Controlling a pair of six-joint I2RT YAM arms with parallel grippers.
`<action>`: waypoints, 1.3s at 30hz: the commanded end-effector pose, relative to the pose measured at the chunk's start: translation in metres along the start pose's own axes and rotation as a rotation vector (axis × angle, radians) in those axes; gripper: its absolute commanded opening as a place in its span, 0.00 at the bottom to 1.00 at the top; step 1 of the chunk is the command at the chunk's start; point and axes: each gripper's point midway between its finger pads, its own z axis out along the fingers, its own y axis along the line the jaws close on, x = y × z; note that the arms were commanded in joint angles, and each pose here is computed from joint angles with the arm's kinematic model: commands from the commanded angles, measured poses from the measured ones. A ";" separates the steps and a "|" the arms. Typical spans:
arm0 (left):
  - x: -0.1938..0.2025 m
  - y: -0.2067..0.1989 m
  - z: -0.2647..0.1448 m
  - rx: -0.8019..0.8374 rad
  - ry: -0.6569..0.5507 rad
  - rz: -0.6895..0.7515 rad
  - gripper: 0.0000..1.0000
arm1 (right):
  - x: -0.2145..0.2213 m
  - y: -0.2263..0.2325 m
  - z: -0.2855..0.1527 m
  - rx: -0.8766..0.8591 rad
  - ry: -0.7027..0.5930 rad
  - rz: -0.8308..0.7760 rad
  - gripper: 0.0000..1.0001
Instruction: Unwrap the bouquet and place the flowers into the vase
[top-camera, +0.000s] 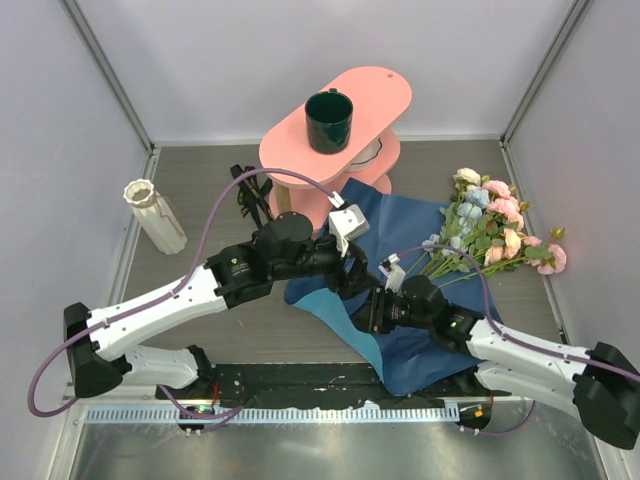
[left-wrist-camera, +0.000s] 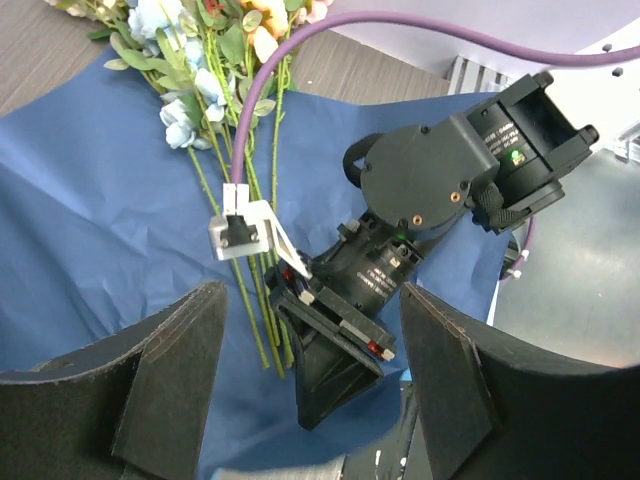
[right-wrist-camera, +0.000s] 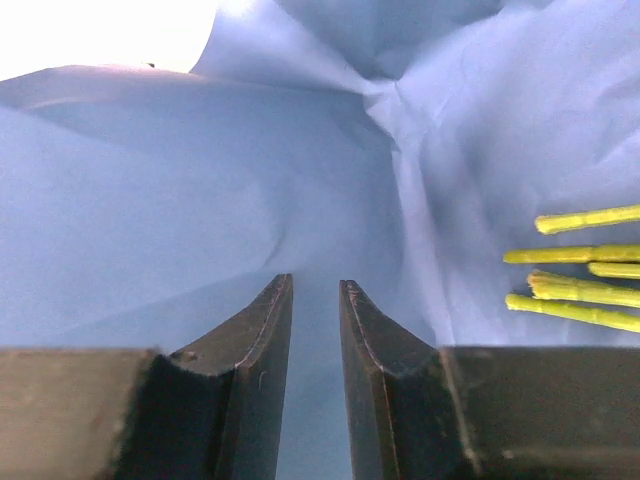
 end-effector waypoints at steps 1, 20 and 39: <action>-0.021 -0.001 -0.005 -0.020 -0.052 0.000 0.73 | -0.005 0.029 0.012 -0.126 -0.028 -0.003 0.32; -0.007 -0.001 0.005 -0.034 0.005 0.010 0.73 | -0.010 -0.005 0.015 0.156 -0.109 -0.092 0.34; 0.005 -0.008 0.013 -0.048 0.070 0.038 0.77 | -0.150 -0.093 -0.123 0.802 -0.701 0.184 0.63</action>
